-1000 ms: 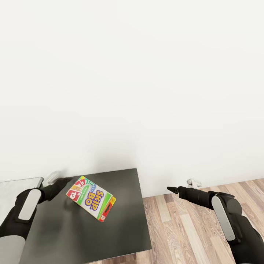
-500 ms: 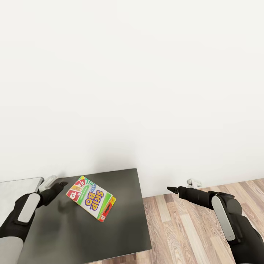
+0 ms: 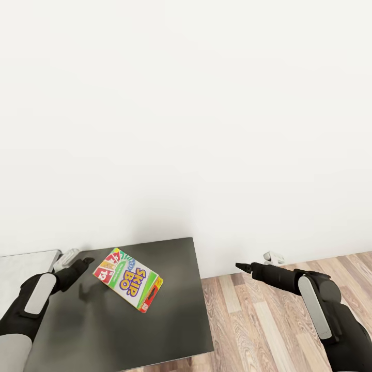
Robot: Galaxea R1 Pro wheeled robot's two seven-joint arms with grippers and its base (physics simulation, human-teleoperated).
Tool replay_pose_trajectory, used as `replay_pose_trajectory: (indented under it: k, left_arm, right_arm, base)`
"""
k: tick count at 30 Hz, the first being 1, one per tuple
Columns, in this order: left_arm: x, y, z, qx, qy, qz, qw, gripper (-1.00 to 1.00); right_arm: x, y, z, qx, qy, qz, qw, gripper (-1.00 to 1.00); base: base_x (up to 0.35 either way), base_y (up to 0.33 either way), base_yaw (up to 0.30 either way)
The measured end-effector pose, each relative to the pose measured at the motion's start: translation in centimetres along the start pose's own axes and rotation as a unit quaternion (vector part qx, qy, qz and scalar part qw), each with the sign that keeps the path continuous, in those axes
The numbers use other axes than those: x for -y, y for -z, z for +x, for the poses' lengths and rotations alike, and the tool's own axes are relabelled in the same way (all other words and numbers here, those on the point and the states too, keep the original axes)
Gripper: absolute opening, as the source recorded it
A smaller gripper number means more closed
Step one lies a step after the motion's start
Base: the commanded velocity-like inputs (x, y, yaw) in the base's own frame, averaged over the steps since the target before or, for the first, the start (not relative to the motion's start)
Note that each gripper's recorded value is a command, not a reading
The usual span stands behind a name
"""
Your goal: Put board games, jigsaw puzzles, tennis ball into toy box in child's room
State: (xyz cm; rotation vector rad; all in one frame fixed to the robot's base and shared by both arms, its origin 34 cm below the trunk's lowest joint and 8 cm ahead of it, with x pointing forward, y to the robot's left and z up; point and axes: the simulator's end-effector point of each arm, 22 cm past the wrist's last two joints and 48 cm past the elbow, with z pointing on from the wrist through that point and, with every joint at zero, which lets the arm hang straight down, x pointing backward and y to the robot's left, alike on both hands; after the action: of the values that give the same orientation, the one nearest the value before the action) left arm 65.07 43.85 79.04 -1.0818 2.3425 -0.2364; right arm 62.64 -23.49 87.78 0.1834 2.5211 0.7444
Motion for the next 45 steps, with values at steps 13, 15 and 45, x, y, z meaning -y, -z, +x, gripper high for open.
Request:
replay_pose_trajectory:
  k: [13, 15, 45]
  left_arm:
    - [-0.1, 0.0, 0.1, -0.001, 0.0, -0.001, 1.0, 1.0]
    - [-0.1, -0.1, 0.1, -0.001, 0.0, -0.002, 1.0, 1.0]
    - [-1.7, -0.6, 1.9, -0.022, 0.009, -0.016, 0.9996, 1.0]
  right_arm:
    - [-0.1, 0.0, 0.0, 0.0, 0.0, -0.002, 1.0, 1.0]
    - [-0.1, 0.0, 0.0, 0.0, 0.0, -0.002, 1.0, 1.0]
    - [-0.2, 0.2, -0.2, 0.002, 0.001, -0.002, 1.0, 1.0]
  base:
    - [0.0, 0.0, -0.015]
    - [0.0, 0.0, -0.126]
    - [0.0, 0.0, -0.123]
